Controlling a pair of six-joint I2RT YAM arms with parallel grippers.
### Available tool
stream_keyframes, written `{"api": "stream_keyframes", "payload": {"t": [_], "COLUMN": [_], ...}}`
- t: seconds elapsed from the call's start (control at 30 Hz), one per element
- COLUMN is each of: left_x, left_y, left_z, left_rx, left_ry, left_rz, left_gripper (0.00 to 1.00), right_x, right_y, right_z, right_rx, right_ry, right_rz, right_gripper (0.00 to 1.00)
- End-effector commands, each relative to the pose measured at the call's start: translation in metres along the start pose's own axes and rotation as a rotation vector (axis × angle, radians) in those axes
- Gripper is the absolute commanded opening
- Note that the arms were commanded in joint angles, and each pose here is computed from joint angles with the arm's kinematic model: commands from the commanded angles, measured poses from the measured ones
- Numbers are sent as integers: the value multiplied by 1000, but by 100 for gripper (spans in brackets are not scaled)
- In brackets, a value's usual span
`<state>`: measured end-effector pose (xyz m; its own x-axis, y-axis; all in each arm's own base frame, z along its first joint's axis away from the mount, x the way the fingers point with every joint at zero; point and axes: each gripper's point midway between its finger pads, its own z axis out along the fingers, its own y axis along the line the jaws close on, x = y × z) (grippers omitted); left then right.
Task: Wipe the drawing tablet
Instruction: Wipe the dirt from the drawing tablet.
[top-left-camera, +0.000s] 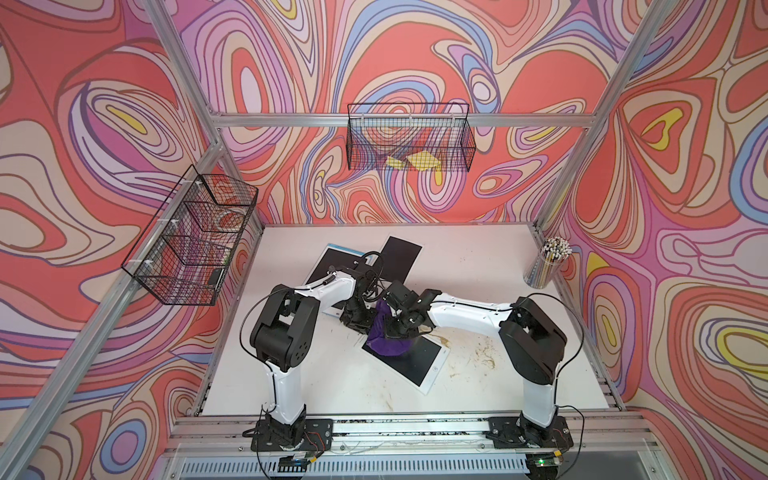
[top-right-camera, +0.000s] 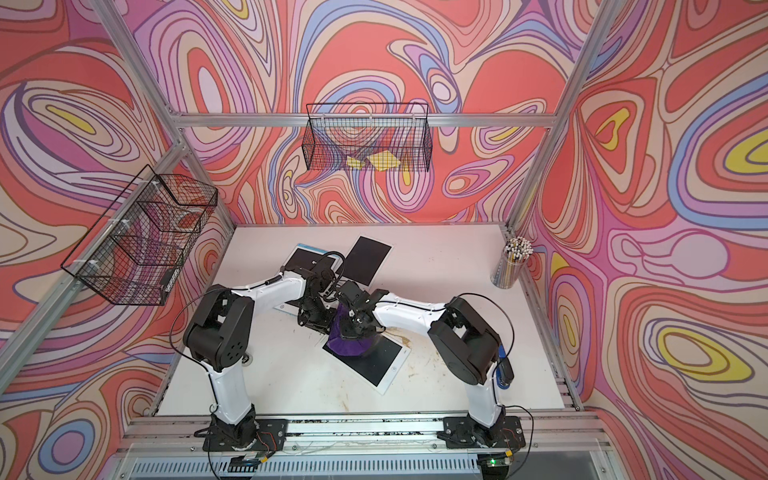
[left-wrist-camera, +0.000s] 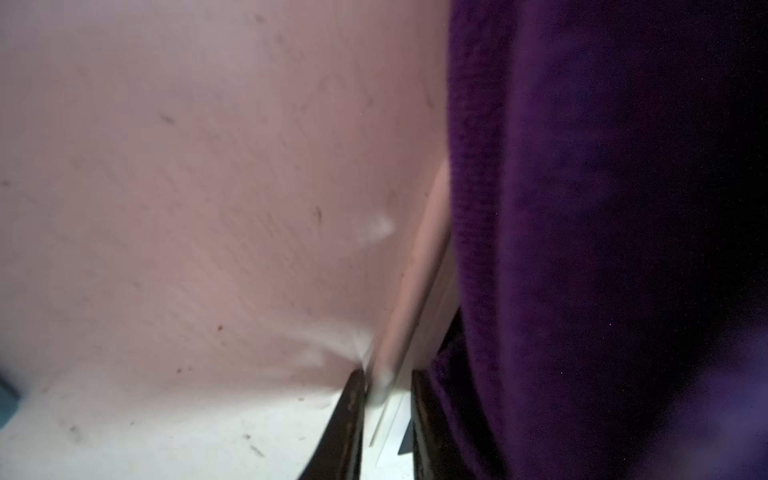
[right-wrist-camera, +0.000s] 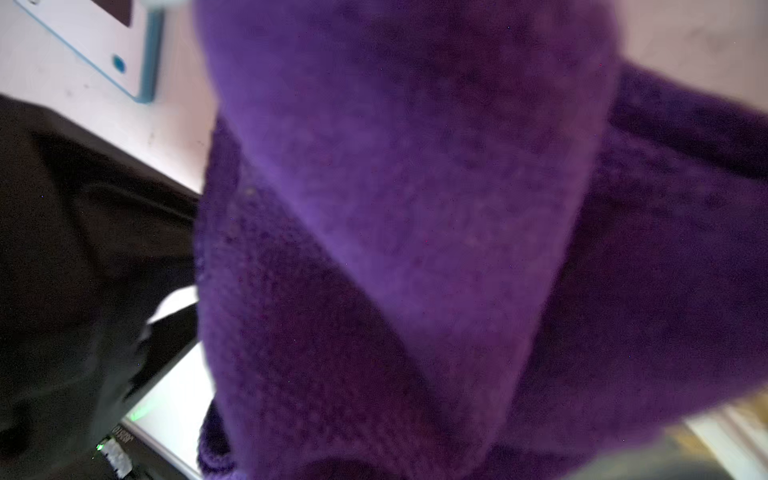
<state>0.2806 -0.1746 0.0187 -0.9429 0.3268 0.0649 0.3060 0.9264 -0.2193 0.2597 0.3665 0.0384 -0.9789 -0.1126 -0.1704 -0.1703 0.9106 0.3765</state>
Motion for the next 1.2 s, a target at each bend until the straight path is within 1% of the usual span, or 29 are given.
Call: {"api": "stream_keyframes", "payload": {"t": [0.0,0.13,0.23,0.3,0.43,0.5,0.57,0.67,0.7,0.77,0.8,0.83,0.87,0.93,0.97,1.07,1.17], "left_x": [20,20,20,20,20,20,19,19,20,18,18,18,18,18,17,18,17], "left_y": [10,11,12,12,13,13,14,14,13,13,12,12,11,10,10,10,9], "left_z": [9,9,8,8,7,7,6,6,5,4,4,4,4,4,3,2,2], "left_rx": [-45,-48,-54,-55,-61,-64,-65,-66,-66,-62,-60,-57,-54,-52,-53,-51,-49], "left_ry": [95,97,94,94,92,91,90,86,88,80,80,80,82,80,78,75,73], "left_rz": [-19,-20,-20,-21,-21,-19,-19,-19,-18,-17,-17,-16,-17,-16,-16,-15,-14], "left_gripper": [22,23,23,23,23,22,22,22,22,22,22,22,22,22,22,22,22], "right_x": [5,26,42,53,74,83,87,81,73,52,39,28,21,8,6,0,-3], "right_y": [2,-32,-64,-84,-137,-163,-191,-224,-227,-222,-211,-197,-188,-165,-158,-122,-78], "right_z": [18,37,31,21,-11,-28,-54,-97,-118,-153,-165,-171,-175,-169,-165,-141,-114], "right_rx": [40,209,318,359,471,503,519,547,548,520,459,393,360,290,276,183,83], "right_ry": [-4,64,72,74,76,76,54,-27,-95,-246,-311,-347,-361,-342,-325,-281,-220], "right_rz": [109,192,211,214,246,285,354,461,482,479,451,419,395,305,288,216,129], "right_gripper": [0,0,0,0,0,0,0,0,0,0,0,0,0,0,0,0,0]}}
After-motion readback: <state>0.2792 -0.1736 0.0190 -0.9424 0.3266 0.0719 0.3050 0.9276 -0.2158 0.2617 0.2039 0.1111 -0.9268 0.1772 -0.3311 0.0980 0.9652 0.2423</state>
